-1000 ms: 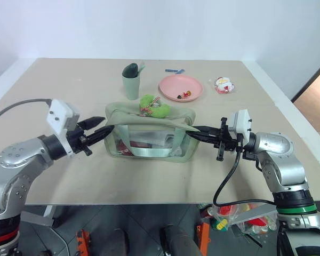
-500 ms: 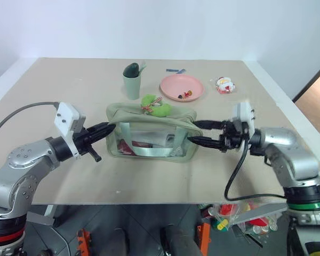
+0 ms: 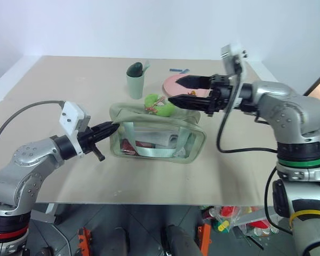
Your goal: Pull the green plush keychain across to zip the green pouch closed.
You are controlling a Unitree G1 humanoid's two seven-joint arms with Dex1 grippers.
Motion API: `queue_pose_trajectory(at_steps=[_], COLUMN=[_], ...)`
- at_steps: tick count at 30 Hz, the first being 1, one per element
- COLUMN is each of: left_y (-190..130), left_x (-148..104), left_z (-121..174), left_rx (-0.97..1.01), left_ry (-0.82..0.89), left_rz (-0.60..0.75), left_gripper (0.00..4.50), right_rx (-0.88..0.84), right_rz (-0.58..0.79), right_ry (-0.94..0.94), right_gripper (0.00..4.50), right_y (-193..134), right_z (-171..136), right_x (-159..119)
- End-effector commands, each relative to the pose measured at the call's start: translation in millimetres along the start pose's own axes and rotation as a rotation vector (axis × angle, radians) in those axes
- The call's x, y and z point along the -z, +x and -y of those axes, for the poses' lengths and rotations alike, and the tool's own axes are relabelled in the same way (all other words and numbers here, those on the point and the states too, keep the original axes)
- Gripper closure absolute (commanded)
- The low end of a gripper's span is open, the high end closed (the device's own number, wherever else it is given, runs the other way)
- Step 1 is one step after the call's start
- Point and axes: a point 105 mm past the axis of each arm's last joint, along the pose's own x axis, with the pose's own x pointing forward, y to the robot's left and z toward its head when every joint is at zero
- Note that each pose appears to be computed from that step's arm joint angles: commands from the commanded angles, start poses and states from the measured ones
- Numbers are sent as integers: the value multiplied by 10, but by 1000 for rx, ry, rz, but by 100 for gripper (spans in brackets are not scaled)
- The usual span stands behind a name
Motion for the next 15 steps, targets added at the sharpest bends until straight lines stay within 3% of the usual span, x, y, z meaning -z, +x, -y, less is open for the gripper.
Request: queue_pose_trajectory(at_steps=[1, 13, 15], left_y=[66, 78, 80], left_x=[65, 77, 79], left_z=[111, 115, 117], left_rx=[46, 36, 36], left_ry=[-10, -1, 0], left_rz=[-16, -16, -17], left_gripper=[450, 450, 450], right_rx=[34, -3, 10], right_rz=[3, -128, -101], right_ry=[-100, -83, -50], right_gripper=[2, 2, 56], right_y=[131, 299, 306], right_z=[124, 250, 279], right_x=[-126, 354, 345])
